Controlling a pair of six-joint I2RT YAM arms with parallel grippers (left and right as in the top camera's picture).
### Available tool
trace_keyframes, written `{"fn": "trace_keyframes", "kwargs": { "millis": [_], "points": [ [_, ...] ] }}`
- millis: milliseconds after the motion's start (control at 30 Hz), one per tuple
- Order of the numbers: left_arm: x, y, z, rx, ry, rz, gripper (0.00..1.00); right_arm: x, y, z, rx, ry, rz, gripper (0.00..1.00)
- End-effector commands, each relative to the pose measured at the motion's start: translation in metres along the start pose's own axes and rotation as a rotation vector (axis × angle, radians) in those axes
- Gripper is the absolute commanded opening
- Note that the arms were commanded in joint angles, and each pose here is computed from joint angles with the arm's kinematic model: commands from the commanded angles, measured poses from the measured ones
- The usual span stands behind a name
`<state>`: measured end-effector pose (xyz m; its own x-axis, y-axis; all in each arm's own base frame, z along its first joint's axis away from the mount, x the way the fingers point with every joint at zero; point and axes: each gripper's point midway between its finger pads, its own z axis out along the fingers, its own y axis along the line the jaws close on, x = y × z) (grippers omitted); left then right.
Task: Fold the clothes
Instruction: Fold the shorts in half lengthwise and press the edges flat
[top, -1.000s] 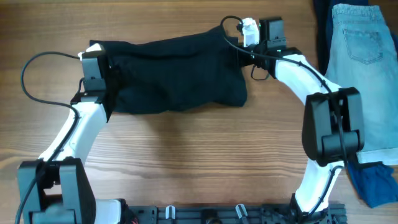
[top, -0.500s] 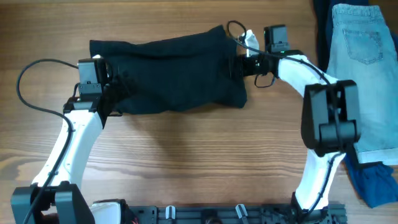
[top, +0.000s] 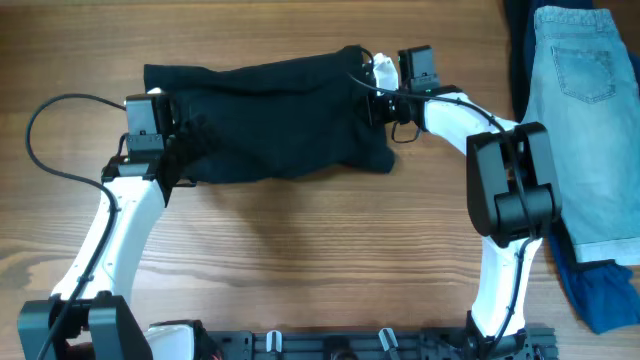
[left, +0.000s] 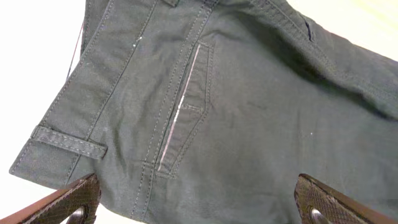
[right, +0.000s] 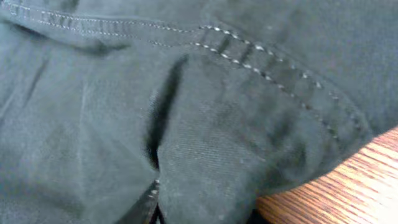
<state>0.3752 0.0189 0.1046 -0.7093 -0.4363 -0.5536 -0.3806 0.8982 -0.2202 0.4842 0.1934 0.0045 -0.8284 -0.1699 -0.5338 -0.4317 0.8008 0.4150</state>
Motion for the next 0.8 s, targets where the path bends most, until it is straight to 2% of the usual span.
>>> {"fn": "trace_keyframes", "kwargs": {
  "millis": [0,167,233,300,400,433,467,500,567,667,767],
  "points": [
    [-0.007,0.003,-0.003,-0.011,-0.024,0.005,1.00,0.017,-0.034,0.005,0.119,0.043,0.136,0.04],
    [-0.007,0.003,-0.003,-0.011,-0.023,0.005,1.00,-0.010,-0.067,-0.056,0.174,-0.009,0.243,0.04],
    [-0.006,0.002,-0.003,-0.002,-0.020,0.006,1.00,-0.019,-0.085,-0.103,0.212,-0.027,0.256,0.04],
    [-0.004,-0.005,-0.003,0.033,-0.007,0.007,1.00,-0.014,-0.094,-0.131,0.234,-0.010,0.229,0.04],
    [-0.007,-0.009,-0.004,0.053,-0.017,0.007,1.00,0.001,-0.094,-0.141,0.234,0.046,0.225,0.04],
    [-0.008,-0.011,-0.004,0.062,-0.022,0.007,1.00,0.003,-0.089,-0.141,0.211,0.057,0.210,0.35],
    [-0.009,-0.013,-0.004,0.077,-0.024,0.008,1.00,0.002,-0.086,-0.142,0.200,0.053,0.210,0.74],
    [-0.012,-0.021,-0.004,0.116,-0.030,0.009,1.00,-0.005,-0.080,-0.148,0.186,0.031,0.202,0.92],
    [-0.015,-0.025,-0.002,0.137,-0.041,0.010,1.00,-0.018,-0.073,-0.162,0.193,-0.004,0.180,0.99],
    [-0.011,-0.033,0.007,0.179,-0.022,0.050,0.99,-0.037,-0.063,-0.190,0.209,-0.069,0.146,1.00],
    [0.002,-0.030,0.025,0.172,0.035,0.062,0.99,-0.027,-0.061,-0.189,0.200,-0.034,0.170,1.00]
  ]
}}
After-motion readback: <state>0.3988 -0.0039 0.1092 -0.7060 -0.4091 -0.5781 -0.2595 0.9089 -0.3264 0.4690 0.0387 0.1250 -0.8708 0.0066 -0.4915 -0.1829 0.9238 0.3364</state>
